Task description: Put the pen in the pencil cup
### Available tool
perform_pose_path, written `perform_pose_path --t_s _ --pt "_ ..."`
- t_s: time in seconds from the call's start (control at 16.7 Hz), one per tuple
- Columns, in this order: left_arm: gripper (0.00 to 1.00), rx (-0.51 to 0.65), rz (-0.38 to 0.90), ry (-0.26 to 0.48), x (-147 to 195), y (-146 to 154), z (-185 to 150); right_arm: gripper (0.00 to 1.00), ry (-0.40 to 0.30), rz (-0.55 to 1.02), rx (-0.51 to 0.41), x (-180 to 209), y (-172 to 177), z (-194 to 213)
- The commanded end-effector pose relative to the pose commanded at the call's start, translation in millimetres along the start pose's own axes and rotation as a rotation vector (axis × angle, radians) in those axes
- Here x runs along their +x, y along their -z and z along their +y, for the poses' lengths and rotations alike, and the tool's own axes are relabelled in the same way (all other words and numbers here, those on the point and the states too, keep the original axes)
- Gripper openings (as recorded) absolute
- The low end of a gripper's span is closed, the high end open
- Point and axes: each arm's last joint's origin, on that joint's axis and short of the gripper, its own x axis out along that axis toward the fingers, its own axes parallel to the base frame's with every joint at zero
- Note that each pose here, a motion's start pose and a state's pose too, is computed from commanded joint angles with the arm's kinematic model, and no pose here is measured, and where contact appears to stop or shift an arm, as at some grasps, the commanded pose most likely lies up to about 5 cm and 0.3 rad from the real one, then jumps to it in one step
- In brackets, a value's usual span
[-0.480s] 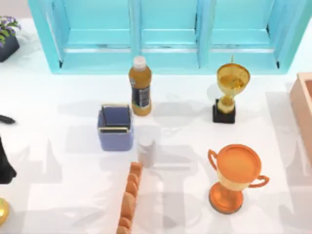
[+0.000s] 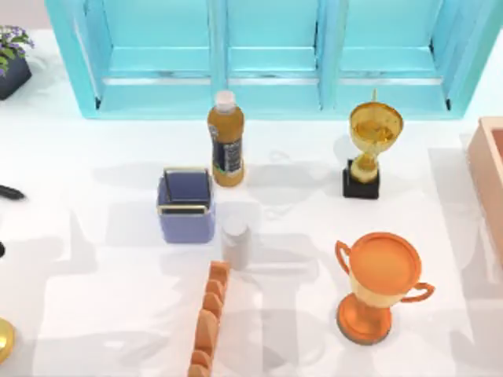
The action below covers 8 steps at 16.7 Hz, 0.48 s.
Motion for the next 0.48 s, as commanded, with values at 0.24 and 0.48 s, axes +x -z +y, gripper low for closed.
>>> perform_pose_path --t_s 0.24,0.48 --pt "1.00 -0.086 0.204 -0.024 31 -29 8 1.00 0.000 0.000 0.000 0 0 0" --pt "1.00 -0.259 0.491 -0.068 86 -34 27 1.00 0.000 0.000 0.000 0 0 0"
